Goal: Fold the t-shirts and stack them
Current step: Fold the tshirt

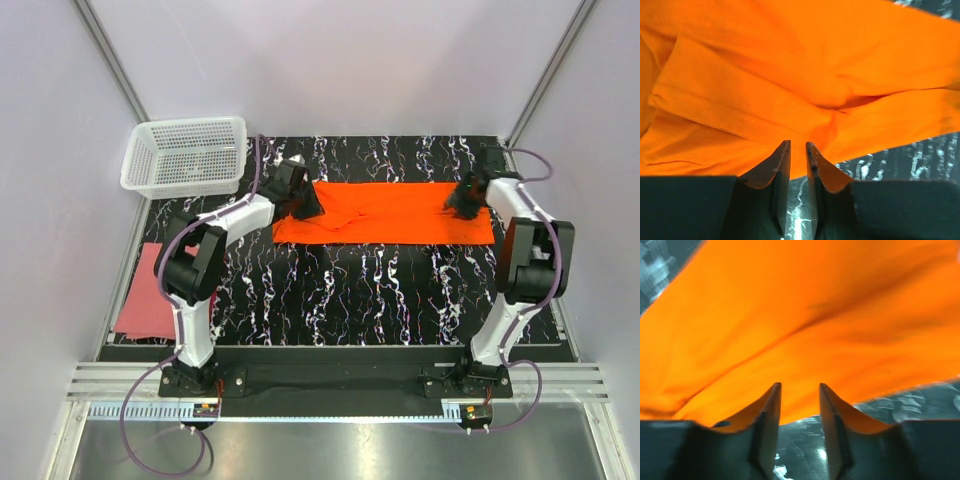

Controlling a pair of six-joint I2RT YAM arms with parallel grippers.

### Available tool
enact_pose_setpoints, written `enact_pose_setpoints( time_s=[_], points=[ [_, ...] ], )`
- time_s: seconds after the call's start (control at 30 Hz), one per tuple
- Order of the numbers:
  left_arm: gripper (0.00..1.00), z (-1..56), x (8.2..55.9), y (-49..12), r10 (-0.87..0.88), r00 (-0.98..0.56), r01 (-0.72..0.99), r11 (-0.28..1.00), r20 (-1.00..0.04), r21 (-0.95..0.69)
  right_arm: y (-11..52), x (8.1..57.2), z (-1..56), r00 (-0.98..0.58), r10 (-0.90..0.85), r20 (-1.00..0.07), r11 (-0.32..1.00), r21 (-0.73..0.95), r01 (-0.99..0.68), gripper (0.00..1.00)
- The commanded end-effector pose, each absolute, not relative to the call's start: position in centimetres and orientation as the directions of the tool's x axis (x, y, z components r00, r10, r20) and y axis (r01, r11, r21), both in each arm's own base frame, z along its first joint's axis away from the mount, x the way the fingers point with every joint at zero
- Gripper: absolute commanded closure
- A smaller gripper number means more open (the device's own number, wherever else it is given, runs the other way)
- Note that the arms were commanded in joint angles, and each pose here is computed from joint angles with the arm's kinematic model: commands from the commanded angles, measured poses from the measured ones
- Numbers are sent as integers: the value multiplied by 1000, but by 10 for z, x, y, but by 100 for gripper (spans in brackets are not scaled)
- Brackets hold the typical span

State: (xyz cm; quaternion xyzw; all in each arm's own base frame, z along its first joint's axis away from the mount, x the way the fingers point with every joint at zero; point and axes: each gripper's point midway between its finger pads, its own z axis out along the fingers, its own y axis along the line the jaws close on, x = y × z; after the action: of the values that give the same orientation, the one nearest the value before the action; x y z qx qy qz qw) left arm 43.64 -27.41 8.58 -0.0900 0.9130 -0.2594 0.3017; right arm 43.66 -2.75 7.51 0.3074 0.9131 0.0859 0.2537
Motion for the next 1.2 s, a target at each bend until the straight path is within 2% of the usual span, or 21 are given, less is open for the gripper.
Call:
enact_pose_setpoints(
  time_s=[0.0, 0.1, 0.17, 0.43, 0.57, 0.6, 0.67, 0.77, 0.87, 1.0, 1.17],
  points=[
    [78, 92, 456, -275, -370, -762, -23, 836, -531, -549, 18, 459, 86, -735, 512, -445, 855, 341, 390, 65],
    [79, 80, 458, -282, -367, -781, -26, 827, -505, -561, 56, 469, 76, -774, 453, -442, 882, 351, 315, 88],
    [79, 64, 458, -283, -368, -795, -47, 830, -483, -556, 64, 472, 69, -788, 428, -443, 894, 335, 297, 92],
    [79, 31, 471, -269, -403, -806, -118, 827, -434, -549, 74, 460, 20, -842, 377, -386, 922, 244, 301, 98],
    [80, 22, 477, -264, -421, -810, -134, 811, -408, -570, 89, 426, -3, -872, 384, -304, 918, 227, 325, 100],
    [80, 24, 481, -263, -425, -805, -132, 809, -414, -573, 92, 419, -4, -874, 373, -313, 925, 198, 323, 100],
    [80, 22, 486, -262, -413, -809, -118, 812, -419, -572, 95, 403, -3, -867, 395, -303, 916, 205, 346, 100],
    [80, 22, 499, -262, -389, -815, -81, 810, -429, -581, 119, 387, 4, -856, 448, -257, 876, 318, 363, 99],
    [80, 20, 513, -265, -352, -836, -39, 803, -421, -594, 162, 370, 11, -875, 433, -216, 861, 388, 330, 98],
    [79, 43, 526, -265, -309, -831, 29, 807, -463, -590, 213, 348, 16, -886, 424, -189, 839, 451, 306, 100],
    [78, 105, 521, -244, -271, -763, 87, 856, -586, -510, 221, 349, 41, -879, 408, -248, 841, 477, 255, 99]
  ],
)
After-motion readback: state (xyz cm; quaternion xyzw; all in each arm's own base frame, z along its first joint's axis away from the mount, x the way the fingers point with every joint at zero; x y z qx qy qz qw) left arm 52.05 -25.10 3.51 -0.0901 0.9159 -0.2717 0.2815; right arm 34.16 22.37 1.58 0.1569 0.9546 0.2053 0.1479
